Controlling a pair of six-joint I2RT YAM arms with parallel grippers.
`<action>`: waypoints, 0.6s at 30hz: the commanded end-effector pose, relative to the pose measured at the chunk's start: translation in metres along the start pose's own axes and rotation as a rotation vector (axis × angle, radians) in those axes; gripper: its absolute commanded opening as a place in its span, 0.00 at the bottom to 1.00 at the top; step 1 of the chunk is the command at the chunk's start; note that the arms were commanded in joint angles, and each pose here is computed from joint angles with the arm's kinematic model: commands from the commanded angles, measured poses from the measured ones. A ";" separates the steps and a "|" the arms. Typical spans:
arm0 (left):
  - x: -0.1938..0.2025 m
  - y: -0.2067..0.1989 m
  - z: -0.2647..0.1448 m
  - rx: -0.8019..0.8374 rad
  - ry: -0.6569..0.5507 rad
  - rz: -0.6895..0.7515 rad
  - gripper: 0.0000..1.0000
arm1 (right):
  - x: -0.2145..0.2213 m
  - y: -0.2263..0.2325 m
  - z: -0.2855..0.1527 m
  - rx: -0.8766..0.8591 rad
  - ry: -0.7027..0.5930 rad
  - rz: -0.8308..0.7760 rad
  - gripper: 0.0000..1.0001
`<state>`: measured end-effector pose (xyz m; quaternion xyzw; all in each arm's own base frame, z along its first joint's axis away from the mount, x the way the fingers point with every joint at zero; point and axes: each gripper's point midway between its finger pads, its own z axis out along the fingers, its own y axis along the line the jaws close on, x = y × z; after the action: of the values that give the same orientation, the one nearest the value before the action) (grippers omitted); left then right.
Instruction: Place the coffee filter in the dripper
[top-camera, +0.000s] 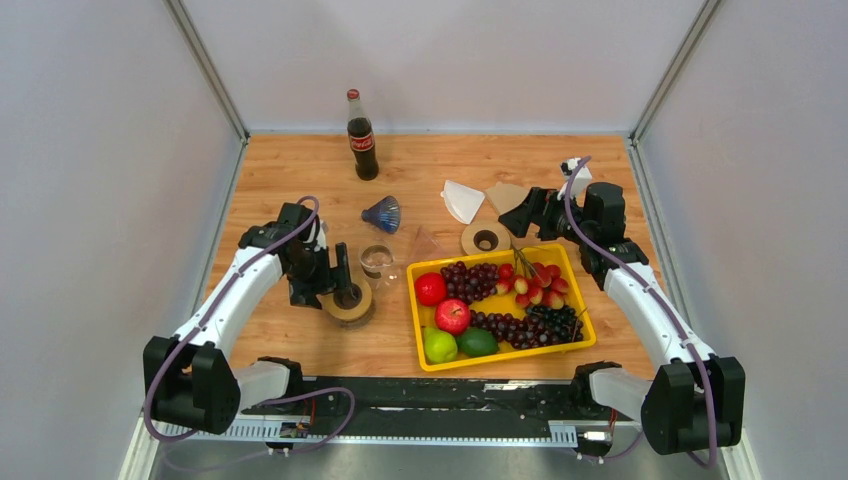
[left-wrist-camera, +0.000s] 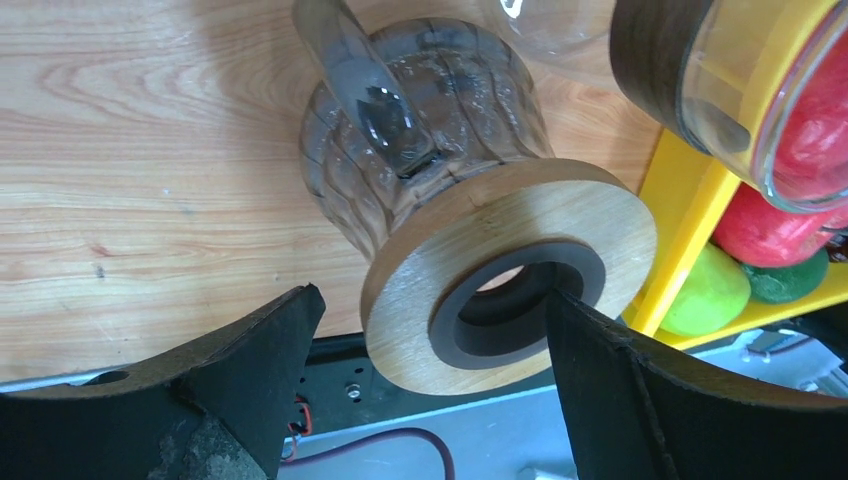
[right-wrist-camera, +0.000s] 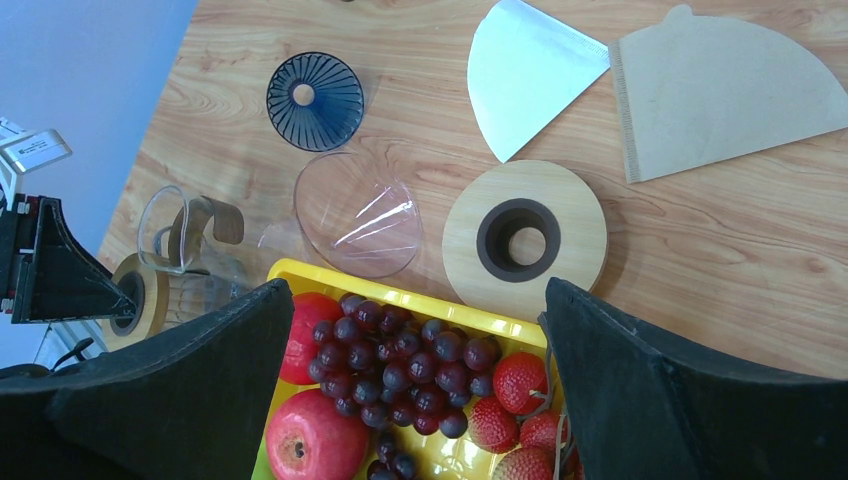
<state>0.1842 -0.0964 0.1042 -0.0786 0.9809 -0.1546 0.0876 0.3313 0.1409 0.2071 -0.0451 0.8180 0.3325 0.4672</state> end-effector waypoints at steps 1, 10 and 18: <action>-0.013 0.004 -0.005 -0.051 -0.054 -0.001 0.94 | -0.005 0.003 0.000 -0.010 -0.020 -0.033 1.00; -0.027 -0.002 -0.028 -0.041 -0.149 0.028 1.00 | 0.004 0.037 0.017 -0.063 0.017 -0.146 1.00; -0.058 -0.007 -0.071 -0.047 -0.405 0.008 1.00 | 0.016 0.088 0.064 -0.119 0.093 -0.207 1.00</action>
<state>0.2104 -0.0803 0.1477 -0.0872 0.9685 -0.1234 0.1981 0.3154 0.2274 0.1963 -0.1670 0.8202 0.3302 0.4363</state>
